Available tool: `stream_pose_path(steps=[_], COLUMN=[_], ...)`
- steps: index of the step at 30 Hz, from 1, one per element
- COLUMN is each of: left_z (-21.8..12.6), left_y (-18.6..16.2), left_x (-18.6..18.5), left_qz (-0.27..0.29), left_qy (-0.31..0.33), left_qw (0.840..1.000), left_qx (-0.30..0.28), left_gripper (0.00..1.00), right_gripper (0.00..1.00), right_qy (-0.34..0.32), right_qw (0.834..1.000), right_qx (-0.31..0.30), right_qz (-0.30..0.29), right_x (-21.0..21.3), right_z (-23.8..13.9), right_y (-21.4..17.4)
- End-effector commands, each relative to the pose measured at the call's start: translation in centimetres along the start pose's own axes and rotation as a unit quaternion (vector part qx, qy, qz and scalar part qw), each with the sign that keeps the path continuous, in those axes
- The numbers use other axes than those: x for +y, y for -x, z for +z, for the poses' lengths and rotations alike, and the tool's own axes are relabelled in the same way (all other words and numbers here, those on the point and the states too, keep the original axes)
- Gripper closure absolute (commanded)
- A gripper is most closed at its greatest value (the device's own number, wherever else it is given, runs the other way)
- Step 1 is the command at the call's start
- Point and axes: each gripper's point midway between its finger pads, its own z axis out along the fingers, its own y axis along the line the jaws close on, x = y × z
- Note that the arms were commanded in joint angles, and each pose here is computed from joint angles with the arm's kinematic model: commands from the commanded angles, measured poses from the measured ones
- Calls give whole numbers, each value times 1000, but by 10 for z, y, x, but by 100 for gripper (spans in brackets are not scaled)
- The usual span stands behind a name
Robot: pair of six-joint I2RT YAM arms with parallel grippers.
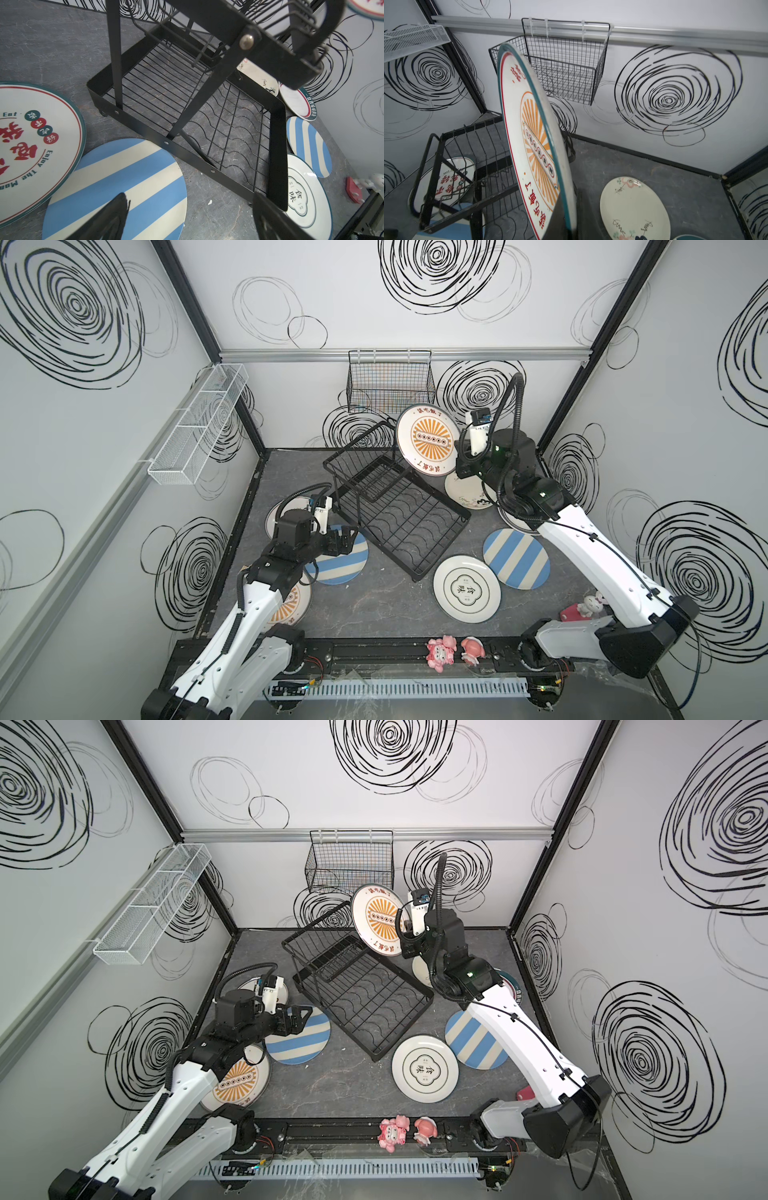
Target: Load the plates into the dish rack
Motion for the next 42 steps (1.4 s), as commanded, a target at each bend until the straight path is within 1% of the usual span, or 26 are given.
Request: stream_pose_path(steps=[1, 5, 7, 9, 13, 19, 34, 42], left_z=[-3, -3, -2, -2, -2, -4, -2, -2], left_y=[12, 13, 12, 12, 12, 13, 12, 11], left_x=[-2, 0, -2, -5, -3, 1, 4, 5], left_qz=[15, 13, 11, 10, 9, 7, 3, 1], left_qy=[-5, -3, -11, -20, -16, -10, -7, -7], left_qw=[1000, 1000, 1000, 1000, 1000, 1000, 1000, 1000], left_qx=[-18, -19, -19, -19, -16, -20, -15, -14], left_gripper=[4, 4, 4, 4, 4, 4, 4, 4], right_gripper=[100, 100, 100, 100, 100, 100, 100, 100], right_qy=[-32, -47, -39, -48, -40, -56, -50, -92], right_qw=[992, 988, 987, 987, 987, 987, 987, 985], right_qx=[-118, -146, -152, -150, -151, -148, -144, -139], right_qz=[-16, -28, -32, -35, -33, -37, -41, -51], right_x=[-10, -13, -11, -12, -7, -11, -1, 5], right_z=[-11, 0, 10, 20, 32, 43, 68, 78], right_y=[70, 76, 76, 77, 74, 64, 50, 35])
